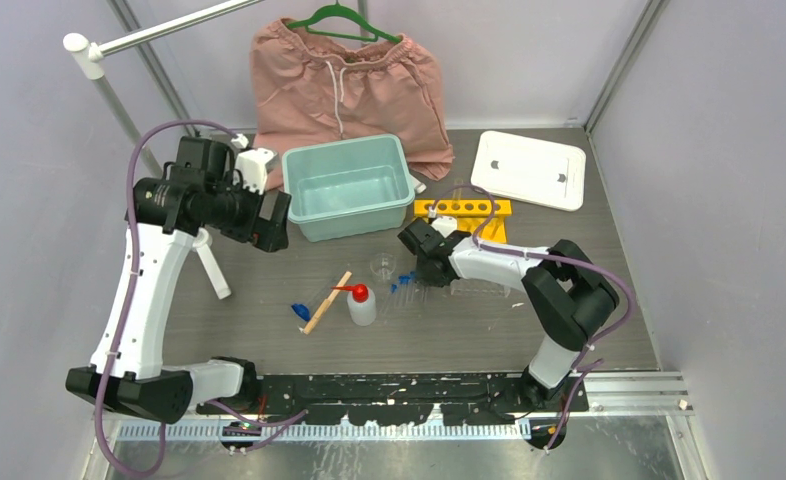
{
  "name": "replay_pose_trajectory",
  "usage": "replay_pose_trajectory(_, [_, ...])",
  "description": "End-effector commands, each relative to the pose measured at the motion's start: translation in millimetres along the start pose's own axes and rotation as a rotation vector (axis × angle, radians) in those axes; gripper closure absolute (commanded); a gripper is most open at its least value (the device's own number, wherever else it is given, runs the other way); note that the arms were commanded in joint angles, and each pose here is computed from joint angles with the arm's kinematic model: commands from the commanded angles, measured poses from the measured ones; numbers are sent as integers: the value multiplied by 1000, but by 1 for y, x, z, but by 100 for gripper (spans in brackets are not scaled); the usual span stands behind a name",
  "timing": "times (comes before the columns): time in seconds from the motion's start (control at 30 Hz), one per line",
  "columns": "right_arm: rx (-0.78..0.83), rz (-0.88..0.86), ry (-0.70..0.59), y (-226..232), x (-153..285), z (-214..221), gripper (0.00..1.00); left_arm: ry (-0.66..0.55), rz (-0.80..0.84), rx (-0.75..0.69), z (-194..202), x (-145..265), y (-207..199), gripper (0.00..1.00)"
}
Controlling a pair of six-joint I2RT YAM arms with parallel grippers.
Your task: Organize the chemistry lab equipment
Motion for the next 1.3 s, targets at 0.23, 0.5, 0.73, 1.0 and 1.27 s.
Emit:
replay_pose_trajectory(0.23, [-79,-129,-167,2,93,-52,99,-68,91,-2,5,7,-19,0])
replay_pose_trajectory(0.5, [-111,-498,-249,86,190,-97,99,-95,293,67,3,3,-52,4])
replay_pose_trajectory(0.73, [-133,-791,-260,175,248,-106,99,-150,390,142,-12,1,-68,10])
replay_pose_trajectory(1.0, [-190,-921,-206,219,266,-102,99,-178,433,181,-28,0,-72,16])
replay_pose_trajectory(1.27, [-220,-998,-164,239,272,-98,99,-127,474,205,-25,-8,-76,33])
Point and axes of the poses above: each gripper's point midway between its finger pads, its own x axis back along the fingers, its own y axis along the line the jaws close on, z = x × y, the point moved 1 cm from there along x, back along the fingers, and after that the axes turned 2 degrees about x, right-handed, at the moved point
